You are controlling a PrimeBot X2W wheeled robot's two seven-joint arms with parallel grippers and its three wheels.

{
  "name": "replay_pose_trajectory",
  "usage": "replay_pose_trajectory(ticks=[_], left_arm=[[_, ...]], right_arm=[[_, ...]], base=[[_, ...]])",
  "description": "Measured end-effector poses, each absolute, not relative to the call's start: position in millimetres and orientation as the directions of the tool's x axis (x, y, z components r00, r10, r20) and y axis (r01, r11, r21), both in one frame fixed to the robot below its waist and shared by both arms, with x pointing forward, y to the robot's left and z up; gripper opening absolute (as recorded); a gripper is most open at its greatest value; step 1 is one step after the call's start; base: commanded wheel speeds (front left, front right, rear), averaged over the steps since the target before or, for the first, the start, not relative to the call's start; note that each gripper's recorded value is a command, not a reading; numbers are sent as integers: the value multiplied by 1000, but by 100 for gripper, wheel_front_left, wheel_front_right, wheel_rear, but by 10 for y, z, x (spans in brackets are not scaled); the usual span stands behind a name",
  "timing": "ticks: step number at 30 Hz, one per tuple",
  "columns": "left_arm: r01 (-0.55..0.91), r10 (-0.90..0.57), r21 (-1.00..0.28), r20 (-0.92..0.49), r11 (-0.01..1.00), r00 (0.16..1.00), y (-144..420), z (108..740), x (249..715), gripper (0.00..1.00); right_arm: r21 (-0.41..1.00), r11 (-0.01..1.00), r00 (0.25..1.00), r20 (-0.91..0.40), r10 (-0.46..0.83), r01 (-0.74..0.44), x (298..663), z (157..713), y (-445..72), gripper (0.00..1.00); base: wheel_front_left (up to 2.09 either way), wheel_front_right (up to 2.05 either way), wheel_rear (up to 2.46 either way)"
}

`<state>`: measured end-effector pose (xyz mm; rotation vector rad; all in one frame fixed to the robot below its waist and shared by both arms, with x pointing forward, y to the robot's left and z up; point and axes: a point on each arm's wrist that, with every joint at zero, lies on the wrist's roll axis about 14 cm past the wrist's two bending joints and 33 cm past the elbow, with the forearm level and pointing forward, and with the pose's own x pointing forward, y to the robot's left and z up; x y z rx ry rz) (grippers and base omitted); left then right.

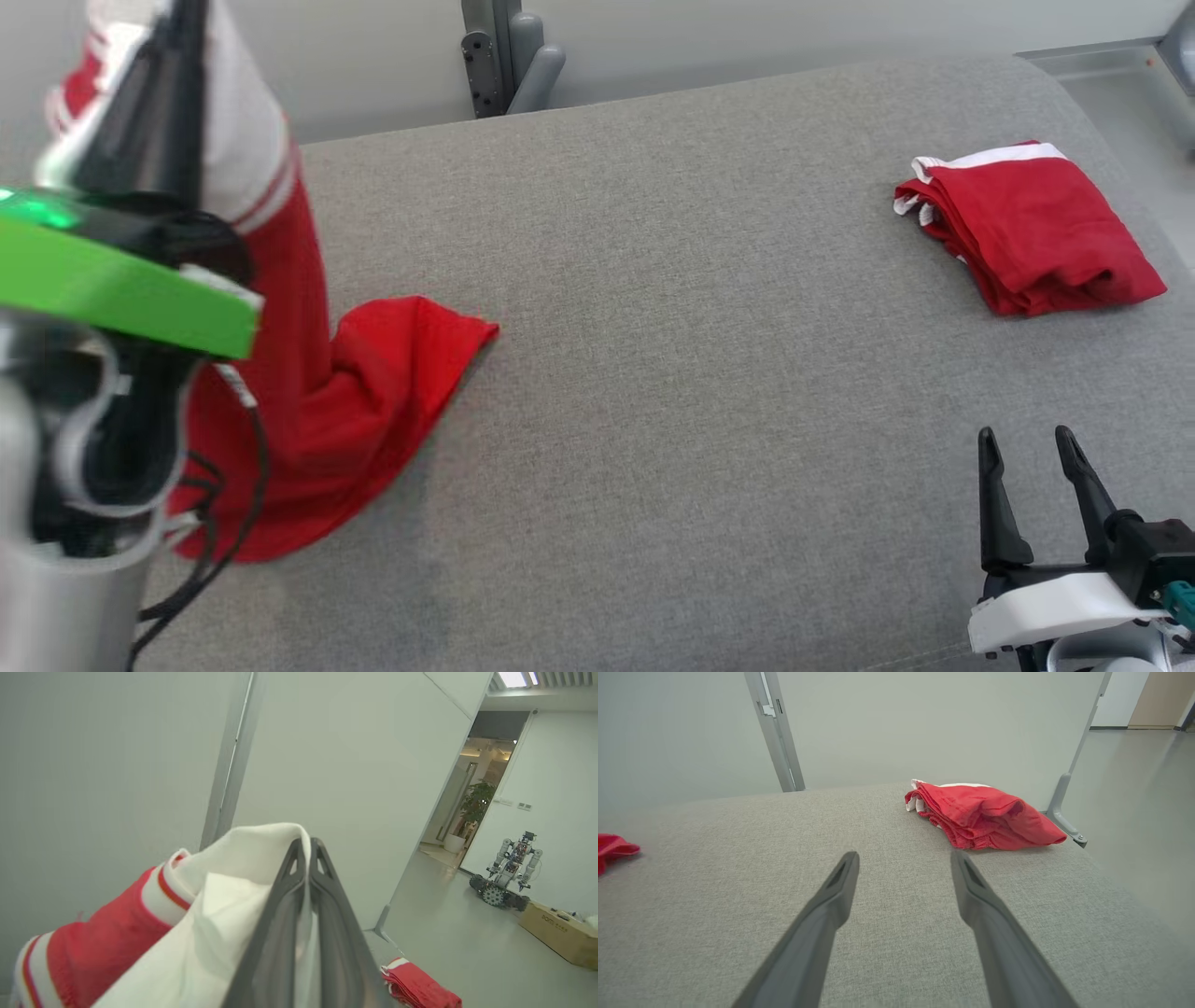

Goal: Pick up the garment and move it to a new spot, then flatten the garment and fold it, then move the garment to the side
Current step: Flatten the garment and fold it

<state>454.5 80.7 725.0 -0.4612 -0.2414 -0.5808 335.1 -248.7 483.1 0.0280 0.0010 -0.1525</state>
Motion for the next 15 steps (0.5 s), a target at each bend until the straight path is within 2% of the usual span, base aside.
replay_pose_trajectory(ticks=[4, 5, 10, 15], left_arm=[[612, -562, -362, 244, 703, 790, 225, 6849, 4538, 0], [612, -562, -362, 244, 703, 790, 225, 6849, 4538, 0], [719, -725, -394, 166, 572, 668, -786, 6413, 4195, 0], [753, -787, -367, 85, 546, 612, -1273, 5974, 4157, 0]], right_arm=[[41, 987, 988, -13, -156, 156, 3315, 4801, -2482, 100], [41, 987, 988, -13, -156, 156, 3315, 4801, -2482, 100], [47, 982, 983, -26, -182, 183, 3243, 4768, -2552, 100], [66, 985, 987, -19, -157, 158, 3367, 4784, -2462, 100]], base=[[0, 0, 0], [0, 0, 0], [0, 0, 0], [0, 0, 0]])
